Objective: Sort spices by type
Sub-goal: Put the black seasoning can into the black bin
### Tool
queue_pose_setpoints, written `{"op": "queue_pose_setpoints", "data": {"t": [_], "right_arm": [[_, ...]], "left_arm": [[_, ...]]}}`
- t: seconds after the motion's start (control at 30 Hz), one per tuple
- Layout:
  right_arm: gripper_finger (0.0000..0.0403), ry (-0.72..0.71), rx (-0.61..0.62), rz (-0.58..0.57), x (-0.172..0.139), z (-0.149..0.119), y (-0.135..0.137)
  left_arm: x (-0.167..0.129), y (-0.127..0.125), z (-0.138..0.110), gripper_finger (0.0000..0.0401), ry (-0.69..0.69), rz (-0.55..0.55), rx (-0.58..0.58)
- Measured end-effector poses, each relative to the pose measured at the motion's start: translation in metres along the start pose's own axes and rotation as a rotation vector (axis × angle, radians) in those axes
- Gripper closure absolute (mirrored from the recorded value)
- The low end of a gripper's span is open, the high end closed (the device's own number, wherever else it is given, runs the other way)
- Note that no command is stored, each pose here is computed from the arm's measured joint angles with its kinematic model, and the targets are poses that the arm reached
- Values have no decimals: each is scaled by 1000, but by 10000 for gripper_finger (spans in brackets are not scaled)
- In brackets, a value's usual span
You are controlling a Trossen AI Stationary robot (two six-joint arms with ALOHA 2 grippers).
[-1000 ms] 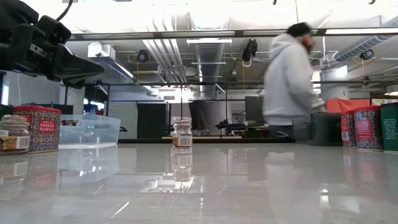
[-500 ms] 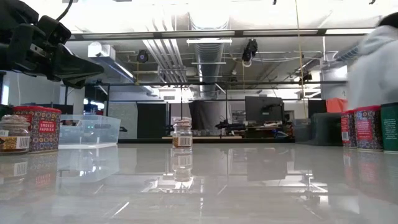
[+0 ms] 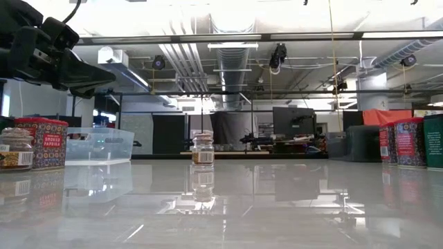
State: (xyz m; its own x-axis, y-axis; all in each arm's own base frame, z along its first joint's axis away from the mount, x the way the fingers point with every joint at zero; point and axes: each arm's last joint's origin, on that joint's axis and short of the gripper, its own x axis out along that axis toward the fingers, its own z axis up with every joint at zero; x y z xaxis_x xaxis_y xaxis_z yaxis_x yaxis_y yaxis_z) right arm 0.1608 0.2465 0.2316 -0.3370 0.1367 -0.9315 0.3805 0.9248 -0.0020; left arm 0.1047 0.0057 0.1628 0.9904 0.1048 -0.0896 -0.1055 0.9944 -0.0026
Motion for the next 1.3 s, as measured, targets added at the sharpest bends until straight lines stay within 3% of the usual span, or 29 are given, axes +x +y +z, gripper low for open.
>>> {"op": "queue_pose_setpoints", "data": {"t": [0.3,0.73,1.3], "right_arm": [[34,-6,-67,-29,7,-16,2],[34,21,-71,-80,19,-14,-6],[34,4,-124,-30,29,-16,0]], "left_arm": [[0,0,0,401,0,0,0],[0,0,0,401,0,0,0],[0,0,0,401,0,0,0]]}}
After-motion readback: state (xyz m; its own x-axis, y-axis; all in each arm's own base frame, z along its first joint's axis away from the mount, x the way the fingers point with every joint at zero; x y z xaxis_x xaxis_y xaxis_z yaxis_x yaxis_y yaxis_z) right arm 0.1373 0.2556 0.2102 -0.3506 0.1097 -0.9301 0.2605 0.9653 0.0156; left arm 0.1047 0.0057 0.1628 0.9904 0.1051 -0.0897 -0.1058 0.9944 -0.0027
